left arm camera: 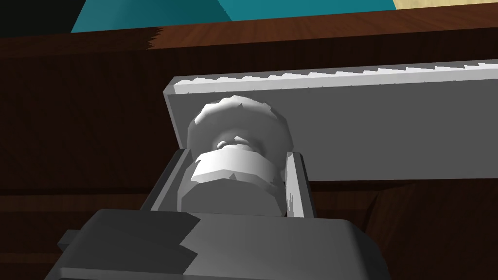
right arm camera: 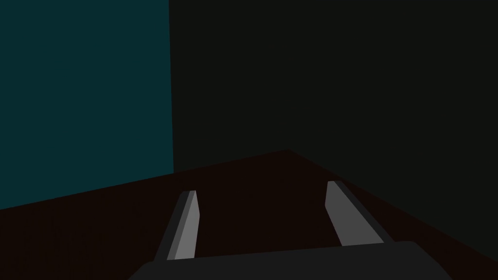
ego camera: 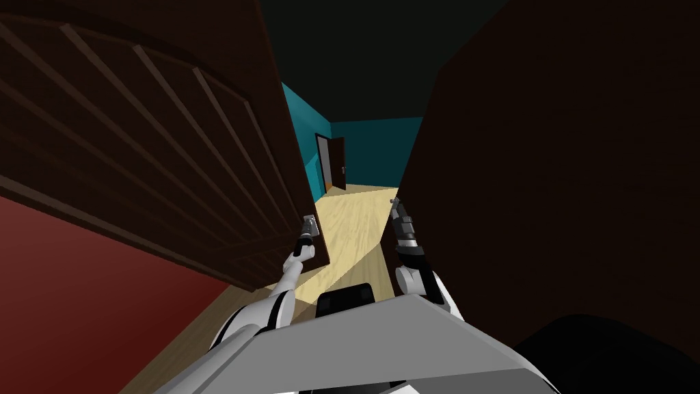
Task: Push the door open
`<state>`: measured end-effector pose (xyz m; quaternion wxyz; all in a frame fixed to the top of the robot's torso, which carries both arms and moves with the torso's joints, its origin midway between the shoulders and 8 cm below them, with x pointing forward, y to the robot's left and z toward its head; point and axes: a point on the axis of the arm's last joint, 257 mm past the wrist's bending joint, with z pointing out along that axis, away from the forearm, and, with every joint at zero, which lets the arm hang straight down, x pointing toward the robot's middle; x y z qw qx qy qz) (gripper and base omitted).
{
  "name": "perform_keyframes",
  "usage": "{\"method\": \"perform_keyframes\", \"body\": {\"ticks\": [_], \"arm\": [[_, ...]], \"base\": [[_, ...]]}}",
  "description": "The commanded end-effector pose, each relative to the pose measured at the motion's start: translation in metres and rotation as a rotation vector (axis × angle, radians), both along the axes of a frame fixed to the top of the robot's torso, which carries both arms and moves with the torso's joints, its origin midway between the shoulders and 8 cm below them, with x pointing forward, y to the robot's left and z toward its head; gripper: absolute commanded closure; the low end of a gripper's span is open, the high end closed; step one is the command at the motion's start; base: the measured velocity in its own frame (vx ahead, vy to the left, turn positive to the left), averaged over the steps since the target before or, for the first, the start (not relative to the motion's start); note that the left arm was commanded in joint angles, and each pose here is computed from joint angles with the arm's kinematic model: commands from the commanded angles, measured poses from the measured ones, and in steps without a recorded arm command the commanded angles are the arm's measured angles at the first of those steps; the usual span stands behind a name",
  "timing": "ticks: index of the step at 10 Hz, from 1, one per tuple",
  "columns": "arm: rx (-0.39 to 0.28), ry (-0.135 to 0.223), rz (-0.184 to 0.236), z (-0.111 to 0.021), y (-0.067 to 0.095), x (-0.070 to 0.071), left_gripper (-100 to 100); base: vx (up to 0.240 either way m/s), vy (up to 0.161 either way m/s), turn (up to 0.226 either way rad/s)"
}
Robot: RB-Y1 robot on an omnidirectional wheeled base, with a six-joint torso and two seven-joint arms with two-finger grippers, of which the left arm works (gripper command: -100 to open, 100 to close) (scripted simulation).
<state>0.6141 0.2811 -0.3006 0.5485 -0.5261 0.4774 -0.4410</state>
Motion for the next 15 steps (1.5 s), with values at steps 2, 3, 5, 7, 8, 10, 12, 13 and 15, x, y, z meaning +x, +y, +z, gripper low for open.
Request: {"method": "perform_keyframes", "body": {"ticks": [2,3,5,7,8,10,12,13,15], "arm": [[0.009,-0.017,0.041,0.007,0.028,0.001,100],[0.009,-0.018,0.054,0.008,0.036,0.0,100],[0.008,-0.018,0.067,0.008,0.043,-0.001,100],[0.008,-0.015,0.067,0.006,0.043,-0.001,100],[0.005,-0.02,0.094,0.009,0.058,-0.003,100],[0.004,-0.02,0.108,0.009,0.066,-0.005,100],[-0.002,-0.022,0.136,0.009,0.08,-0.008,100],[-0.002,-0.022,0.136,0.009,0.08,-0.008,100],[-0.008,-0.023,0.163,0.009,0.093,-0.011,100]], "base": [[0.215,-0.041,0.046],[0.212,-0.077,0.048],[0.151,-0.035,0.033],[0.037,-0.008,-0.012],[0.103,-0.053,0.09],[0.153,-0.067,0.05],[0.174,-0.055,0.053],[0.155,-0.057,0.046],[0.093,-0.03,0.043]]}}
